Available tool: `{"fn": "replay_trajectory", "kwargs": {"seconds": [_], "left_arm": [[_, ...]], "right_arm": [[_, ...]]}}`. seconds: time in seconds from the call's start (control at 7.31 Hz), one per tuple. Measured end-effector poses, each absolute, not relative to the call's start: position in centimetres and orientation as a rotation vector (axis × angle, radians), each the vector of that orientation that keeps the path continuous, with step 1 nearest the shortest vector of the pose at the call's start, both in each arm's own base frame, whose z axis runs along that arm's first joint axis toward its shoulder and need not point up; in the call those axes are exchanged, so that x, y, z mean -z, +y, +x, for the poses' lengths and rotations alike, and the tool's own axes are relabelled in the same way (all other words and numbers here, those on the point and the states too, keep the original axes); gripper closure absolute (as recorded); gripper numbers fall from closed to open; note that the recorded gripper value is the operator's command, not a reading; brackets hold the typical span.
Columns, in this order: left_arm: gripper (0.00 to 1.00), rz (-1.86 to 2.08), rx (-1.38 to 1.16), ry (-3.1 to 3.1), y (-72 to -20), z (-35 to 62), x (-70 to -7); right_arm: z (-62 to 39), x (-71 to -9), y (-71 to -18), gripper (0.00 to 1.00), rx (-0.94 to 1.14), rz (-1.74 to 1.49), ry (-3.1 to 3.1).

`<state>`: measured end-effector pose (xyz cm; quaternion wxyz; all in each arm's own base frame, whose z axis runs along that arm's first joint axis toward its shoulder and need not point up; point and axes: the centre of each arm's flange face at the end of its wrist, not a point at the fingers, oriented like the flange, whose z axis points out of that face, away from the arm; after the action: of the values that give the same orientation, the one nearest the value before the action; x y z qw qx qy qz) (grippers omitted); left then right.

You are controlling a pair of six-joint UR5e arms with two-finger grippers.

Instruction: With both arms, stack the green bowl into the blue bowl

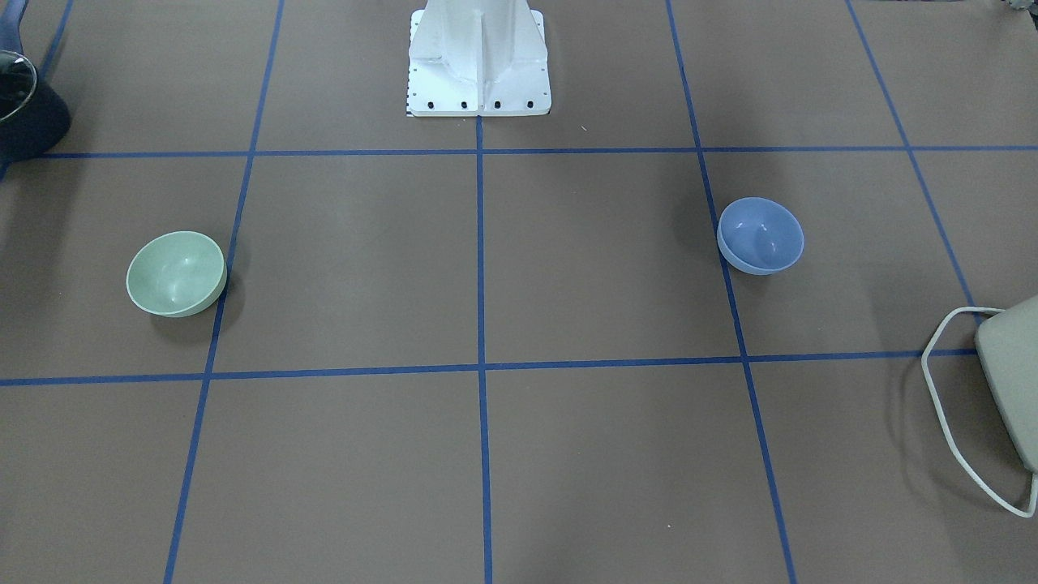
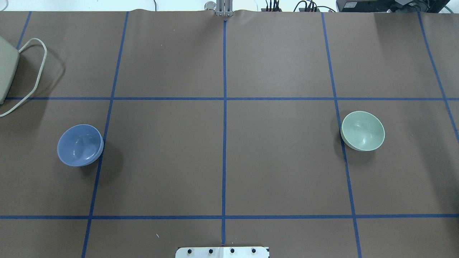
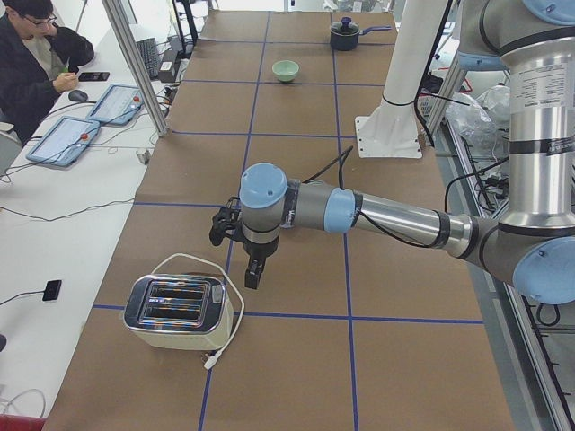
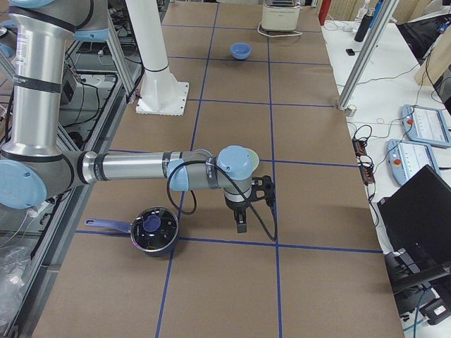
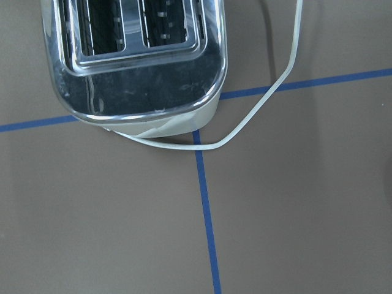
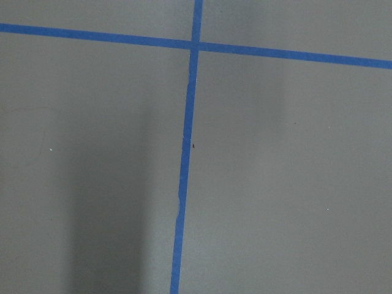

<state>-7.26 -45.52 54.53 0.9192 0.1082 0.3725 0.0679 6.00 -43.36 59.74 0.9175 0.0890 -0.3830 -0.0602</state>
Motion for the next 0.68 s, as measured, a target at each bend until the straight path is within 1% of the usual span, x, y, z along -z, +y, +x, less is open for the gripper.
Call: {"fn": "replay_trajectory", "kwargs": {"seconds": [0.14,0.41,0.68], "left_arm": [[0.02,0.292,-0.168,0.76,-46.4,-7.3,-53.8],[0.01,0.424,-0.22,0.747,-47.5,-7.3,-54.4],[0.01,0.524,-0.27,0.737,-47.5,-6.9,-54.8]], "right_arm": [[6.0,-59.1,-44.1,0.0,0.149,0.242,-0.789],[5.9,-59.7,-44.4,0.0,0.188,0.334,-0.788],[5.8,-59.2,-44.6,0.0,0.197,0.386,-0.792]]}}
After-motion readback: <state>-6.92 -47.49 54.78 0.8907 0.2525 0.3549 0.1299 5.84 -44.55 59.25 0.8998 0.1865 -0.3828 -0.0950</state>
